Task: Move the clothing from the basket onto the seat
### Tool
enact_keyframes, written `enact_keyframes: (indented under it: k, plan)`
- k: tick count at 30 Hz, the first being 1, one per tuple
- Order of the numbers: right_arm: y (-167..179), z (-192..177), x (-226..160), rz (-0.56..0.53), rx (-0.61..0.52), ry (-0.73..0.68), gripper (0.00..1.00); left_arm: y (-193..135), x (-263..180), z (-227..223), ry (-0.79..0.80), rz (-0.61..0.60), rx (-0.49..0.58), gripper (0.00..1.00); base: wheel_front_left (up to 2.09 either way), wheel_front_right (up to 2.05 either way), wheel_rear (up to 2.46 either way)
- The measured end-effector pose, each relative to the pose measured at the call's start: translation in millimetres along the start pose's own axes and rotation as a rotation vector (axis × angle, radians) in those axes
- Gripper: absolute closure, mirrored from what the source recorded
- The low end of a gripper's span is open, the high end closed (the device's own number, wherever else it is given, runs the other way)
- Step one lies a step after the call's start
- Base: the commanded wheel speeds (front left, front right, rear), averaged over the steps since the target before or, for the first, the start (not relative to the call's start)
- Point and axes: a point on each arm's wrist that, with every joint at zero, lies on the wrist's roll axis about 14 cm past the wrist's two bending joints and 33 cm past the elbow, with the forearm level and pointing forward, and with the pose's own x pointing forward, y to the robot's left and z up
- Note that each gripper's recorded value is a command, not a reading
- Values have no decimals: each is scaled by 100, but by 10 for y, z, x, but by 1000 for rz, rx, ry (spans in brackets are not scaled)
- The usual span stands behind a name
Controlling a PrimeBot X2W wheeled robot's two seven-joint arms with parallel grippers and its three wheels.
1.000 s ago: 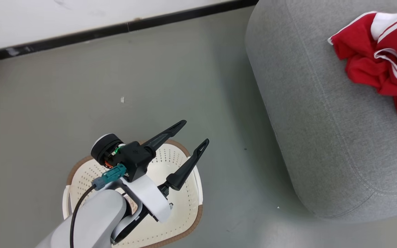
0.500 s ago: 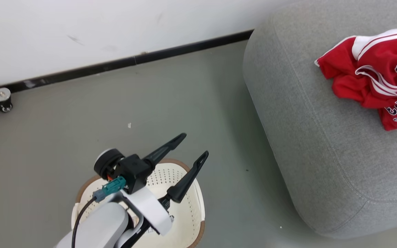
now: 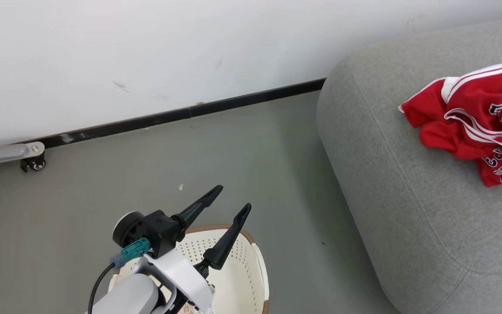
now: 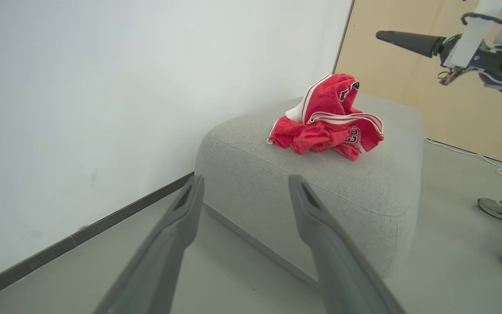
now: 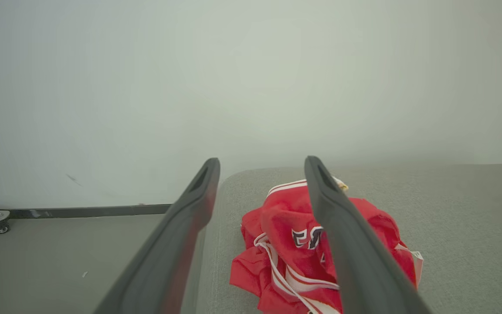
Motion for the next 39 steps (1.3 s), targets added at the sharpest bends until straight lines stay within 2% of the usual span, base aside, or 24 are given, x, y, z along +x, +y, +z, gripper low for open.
enact_keyframes:
  k: [18, 39]
  plan:
    - [442, 242, -132, 97, 58, -91, 0, 190, -402, 201, -42, 174, 32, 0, 0, 0, 0]
    - [956, 90, -410, 169, 181, -90, 0, 600, -1014, 350, -84, 426, 54, 0, 0, 0, 0]
